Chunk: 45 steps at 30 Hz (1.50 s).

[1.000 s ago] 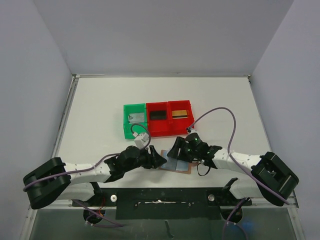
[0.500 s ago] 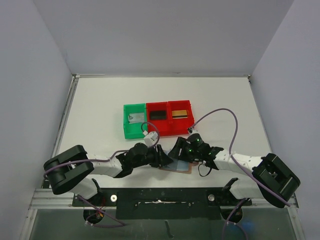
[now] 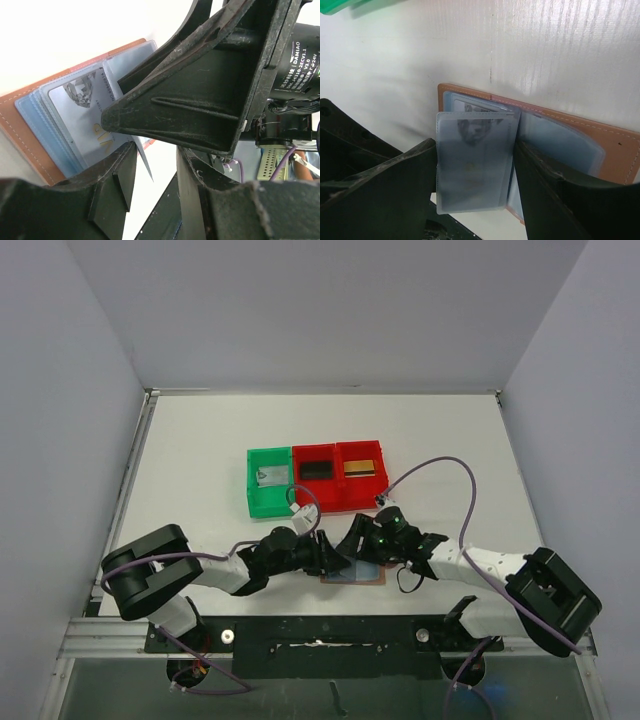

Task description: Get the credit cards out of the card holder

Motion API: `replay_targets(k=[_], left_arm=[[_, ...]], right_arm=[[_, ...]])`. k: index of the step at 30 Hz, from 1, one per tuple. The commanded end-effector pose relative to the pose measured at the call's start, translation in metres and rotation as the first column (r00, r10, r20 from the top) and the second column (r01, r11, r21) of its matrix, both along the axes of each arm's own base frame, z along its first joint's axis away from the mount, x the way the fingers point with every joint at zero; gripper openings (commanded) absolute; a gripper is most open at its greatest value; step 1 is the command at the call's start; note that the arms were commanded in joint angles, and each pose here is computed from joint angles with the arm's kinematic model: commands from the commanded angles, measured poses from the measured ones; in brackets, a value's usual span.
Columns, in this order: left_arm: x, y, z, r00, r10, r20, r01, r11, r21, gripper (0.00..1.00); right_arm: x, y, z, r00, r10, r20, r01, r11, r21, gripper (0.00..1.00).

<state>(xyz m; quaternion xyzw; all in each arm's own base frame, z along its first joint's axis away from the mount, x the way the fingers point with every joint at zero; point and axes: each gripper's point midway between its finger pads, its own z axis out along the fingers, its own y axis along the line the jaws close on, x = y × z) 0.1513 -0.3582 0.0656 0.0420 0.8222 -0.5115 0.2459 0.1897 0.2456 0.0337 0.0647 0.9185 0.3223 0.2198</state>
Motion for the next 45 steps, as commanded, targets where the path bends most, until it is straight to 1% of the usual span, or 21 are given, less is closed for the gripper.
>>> replay_targets(k=[1,4,6,8,11,14,17,19,22,26,29,32,34,37,40,42,45], left_arm=[[0.007,-0.018,0.034,0.998,-0.008,0.058,0.014,0.994,-0.108,0.35],[0.008,-0.020,0.034,0.998,-0.011,0.059,0.017,0.994,-0.104,0.35],[0.009,-0.022,0.034,0.998,-0.014,0.061,0.020,0.995,-0.102,0.36],[0.010,-0.022,0.035,0.998,-0.012,0.064,0.019,0.994,-0.104,0.36],[0.011,-0.025,0.037,0.998,-0.016,0.067,0.023,0.994,-0.106,0.36],[0.010,-0.029,0.036,0.997,-0.032,0.065,0.038,0.994,-0.103,0.36],[0.010,-0.034,0.034,0.997,-0.046,0.060,0.052,0.994,-0.100,0.36],[0.009,-0.038,0.034,0.997,-0.056,0.061,0.061,0.993,-0.100,0.36],[0.005,-0.048,0.031,0.994,-0.088,0.060,0.093,0.992,-0.090,0.37],[-0.005,-0.067,0.025,0.984,-0.171,0.045,0.174,0.982,-0.073,0.40],[-0.004,-0.066,0.029,0.986,-0.156,0.053,0.160,0.983,-0.085,0.41],[-0.001,-0.058,0.034,0.989,-0.132,0.068,0.137,0.988,-0.072,0.44],[0.001,-0.052,0.033,0.990,-0.118,0.073,0.121,0.992,-0.033,0.45],[0.004,-0.041,0.035,0.994,-0.078,0.083,0.078,0.997,-0.004,0.46],[0.008,-0.027,0.032,0.996,-0.019,0.085,0.017,1.000,0.020,0.46],[0.011,-0.020,0.031,0.996,0.010,0.084,-0.013,0.999,0.034,0.46],[0.013,-0.014,0.033,0.995,0.034,0.093,-0.038,0.999,0.037,0.46]], right_arm=[[0.004,0.005,0.016,0.999,0.013,0.041,-0.014,0.999,0.040,0.62],[0.005,0.005,0.021,0.999,0.013,0.049,-0.015,0.999,0.039,0.67],[0.007,0.003,0.028,0.998,-0.001,0.061,-0.001,0.999,0.034,0.73],[0.011,0.000,0.037,0.997,-0.028,0.077,0.025,0.999,0.033,0.79],[0.017,-0.012,0.047,0.992,-0.090,0.094,0.090,0.996,0.000,0.84],[0.022,-0.030,0.054,0.981,-0.162,0.110,0.168,0.984,-0.054,0.86],[0.023,-0.055,0.059,0.959,-0.255,0.122,0.269,0.956,-0.119,0.86],[0.022,-0.068,0.060,0.941,-0.312,0.128,0.329,0.934,-0.137,0.87],[0.022,-0.076,0.064,0.923,-0.356,0.147,0.372,0.922,-0.103,0.87],[0.026,-0.083,0.078,0.896,-0.399,0.195,0.415,0.908,-0.049,0.88],[0.027,-0.094,0.087,0.872,-0.439,0.216,0.460,0.886,-0.054,0.88],[0.026,-0.098,0.090,0.869,-0.439,0.228,0.463,0.884,-0.063,0.87],[0.024,-0.094,0.088,0.880,-0.416,0.227,0.438,0.897,-0.054,0.86],[0.020,-0.080,0.086,0.906,-0.361,0.221,0.370,0.929,0.001,0.84],[0.019,-0.070,0.085,0.914,-0.337,0.224,0.332,0.941,0.060,0.82],[0.018,-0.066,0.084,0.920,-0.323,0.223,0.313,0.946,0.079,0.80],[0.015,-0.056,0.084,0.934,-0.271,0.233,0.253,0.962,0.107,0.73]])
